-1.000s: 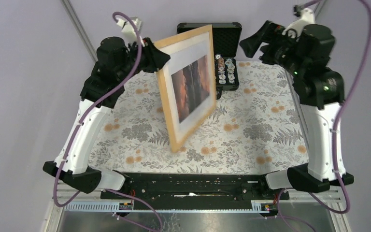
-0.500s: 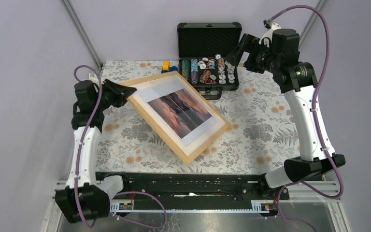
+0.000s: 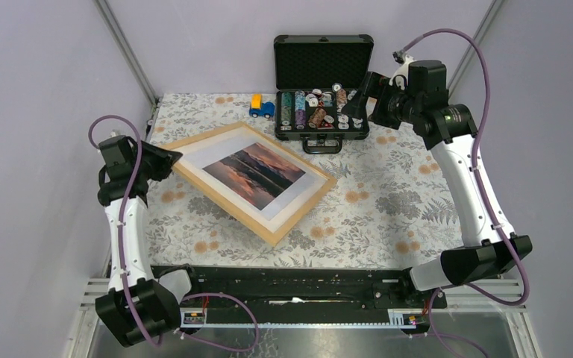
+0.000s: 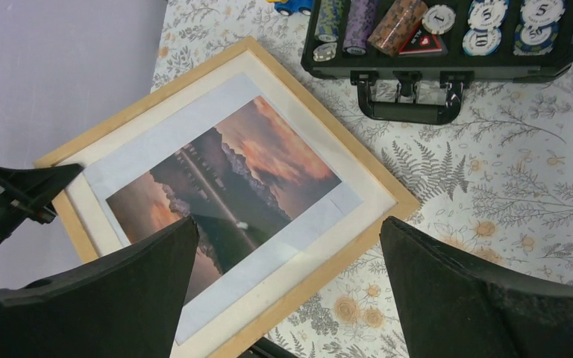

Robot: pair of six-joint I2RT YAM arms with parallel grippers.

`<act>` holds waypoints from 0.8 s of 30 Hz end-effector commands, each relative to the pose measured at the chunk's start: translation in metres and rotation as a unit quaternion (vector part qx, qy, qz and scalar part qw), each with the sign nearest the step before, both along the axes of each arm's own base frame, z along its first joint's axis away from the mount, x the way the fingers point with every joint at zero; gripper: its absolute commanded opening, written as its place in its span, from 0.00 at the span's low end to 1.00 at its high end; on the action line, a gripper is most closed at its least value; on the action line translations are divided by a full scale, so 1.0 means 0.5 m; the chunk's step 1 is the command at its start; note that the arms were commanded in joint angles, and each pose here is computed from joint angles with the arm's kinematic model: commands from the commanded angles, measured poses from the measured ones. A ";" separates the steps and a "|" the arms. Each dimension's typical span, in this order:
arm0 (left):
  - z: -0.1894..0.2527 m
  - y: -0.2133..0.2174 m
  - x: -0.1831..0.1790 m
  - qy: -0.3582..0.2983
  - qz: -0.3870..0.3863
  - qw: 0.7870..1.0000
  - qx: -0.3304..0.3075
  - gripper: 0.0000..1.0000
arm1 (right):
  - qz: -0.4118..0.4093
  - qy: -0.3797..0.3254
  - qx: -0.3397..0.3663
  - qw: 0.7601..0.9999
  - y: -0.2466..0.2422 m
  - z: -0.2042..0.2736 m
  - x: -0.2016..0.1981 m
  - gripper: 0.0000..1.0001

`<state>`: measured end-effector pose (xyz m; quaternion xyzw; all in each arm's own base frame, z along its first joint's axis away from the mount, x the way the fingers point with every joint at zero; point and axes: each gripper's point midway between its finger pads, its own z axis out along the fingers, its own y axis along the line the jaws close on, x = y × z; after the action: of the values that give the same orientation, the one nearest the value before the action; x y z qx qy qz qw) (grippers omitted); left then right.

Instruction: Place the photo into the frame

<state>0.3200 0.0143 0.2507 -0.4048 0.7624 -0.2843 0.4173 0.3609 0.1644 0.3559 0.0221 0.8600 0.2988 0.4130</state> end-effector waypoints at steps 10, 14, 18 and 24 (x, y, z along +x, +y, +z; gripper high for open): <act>-0.093 0.159 -0.012 0.064 0.137 0.975 0.163 0.48 | 0.018 -0.067 0.002 0.998 -0.018 0.093 -0.075 1.00; -0.078 0.168 -0.015 0.068 0.147 0.972 0.169 0.94 | 0.020 -0.079 -0.001 0.997 -0.024 0.117 -0.096 1.00; -0.029 0.197 -0.031 0.070 0.188 0.960 0.194 0.99 | 0.021 -0.077 -0.003 0.997 -0.027 0.121 -0.106 1.00; 0.195 0.083 0.014 -0.109 0.031 0.973 0.202 0.99 | 0.033 -0.105 -0.020 0.994 -0.042 0.155 -0.154 1.00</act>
<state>0.3115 0.0946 0.2404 -0.4408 0.7651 -0.0622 0.4653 0.3083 0.1517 0.4089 -0.0137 0.8348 0.3031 0.4595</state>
